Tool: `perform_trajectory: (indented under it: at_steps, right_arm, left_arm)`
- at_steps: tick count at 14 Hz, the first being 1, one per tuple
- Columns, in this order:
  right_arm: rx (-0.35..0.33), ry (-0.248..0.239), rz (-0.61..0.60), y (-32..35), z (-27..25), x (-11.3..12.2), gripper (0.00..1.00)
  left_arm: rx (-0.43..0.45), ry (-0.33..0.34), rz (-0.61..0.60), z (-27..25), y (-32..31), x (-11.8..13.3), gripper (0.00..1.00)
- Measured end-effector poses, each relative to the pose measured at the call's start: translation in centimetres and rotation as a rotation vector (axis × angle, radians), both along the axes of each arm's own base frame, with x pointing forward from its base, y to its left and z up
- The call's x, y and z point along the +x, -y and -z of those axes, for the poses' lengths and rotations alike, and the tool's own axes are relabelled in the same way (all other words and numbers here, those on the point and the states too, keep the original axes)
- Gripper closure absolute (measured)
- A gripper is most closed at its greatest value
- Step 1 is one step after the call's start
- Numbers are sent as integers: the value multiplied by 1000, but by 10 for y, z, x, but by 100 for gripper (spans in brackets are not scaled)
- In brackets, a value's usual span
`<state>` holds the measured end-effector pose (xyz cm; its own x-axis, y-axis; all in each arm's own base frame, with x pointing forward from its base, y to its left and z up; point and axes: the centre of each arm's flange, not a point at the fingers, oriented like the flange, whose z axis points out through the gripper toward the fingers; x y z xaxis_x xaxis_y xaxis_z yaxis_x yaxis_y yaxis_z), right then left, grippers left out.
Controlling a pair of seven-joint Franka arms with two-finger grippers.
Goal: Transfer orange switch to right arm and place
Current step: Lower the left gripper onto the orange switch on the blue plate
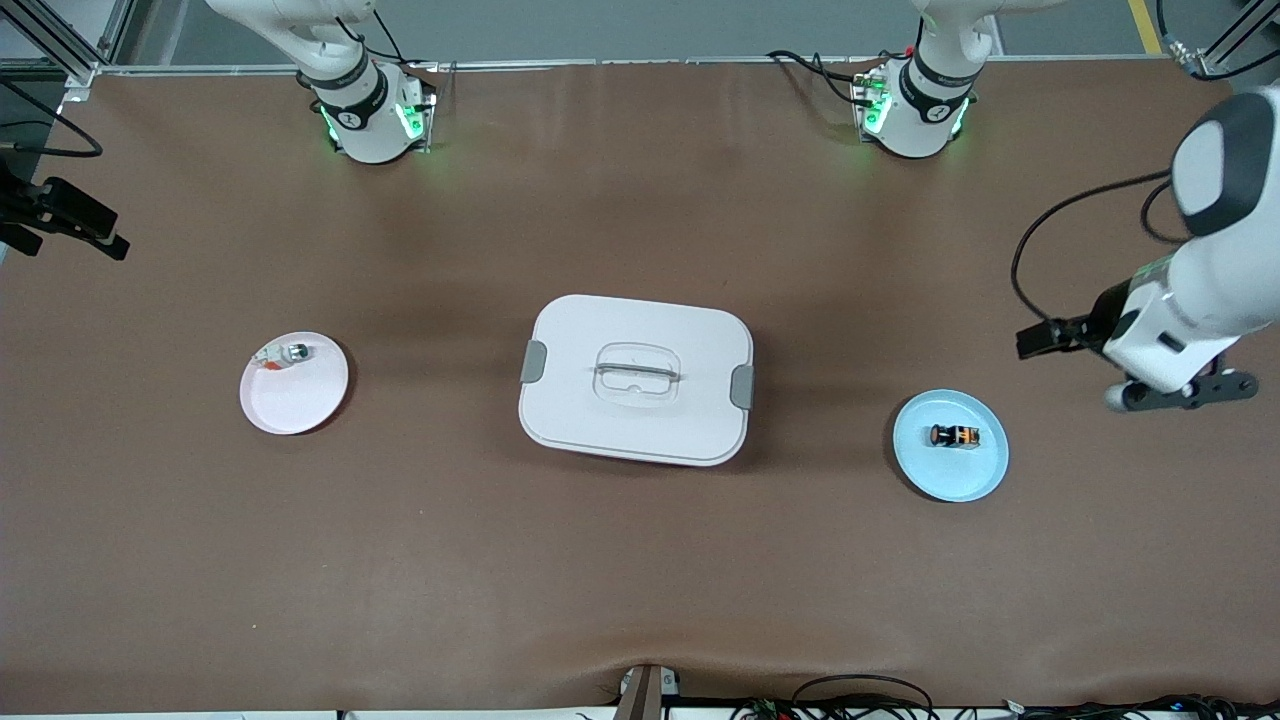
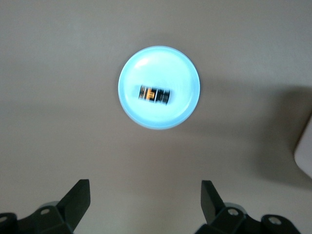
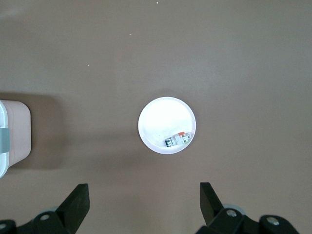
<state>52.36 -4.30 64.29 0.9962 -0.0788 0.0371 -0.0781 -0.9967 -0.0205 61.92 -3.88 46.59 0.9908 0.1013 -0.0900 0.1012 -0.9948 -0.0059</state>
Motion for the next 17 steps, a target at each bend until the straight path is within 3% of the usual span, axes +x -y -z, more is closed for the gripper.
perform_trajectory:
  at_steps: [2,10,17]
  right_arm:
    - [-1,-1,5,3,0,0,0]
    - [-1,-1,11,6,0,-1,0]
    - [-1,-1,8,4,0,0,0]
  left_arm:
    - [-6,37,3,42,1,3,0]
    - [-16,80,118,187,-10,26,0]
    - [-30,80,152,229,-32,27,0]
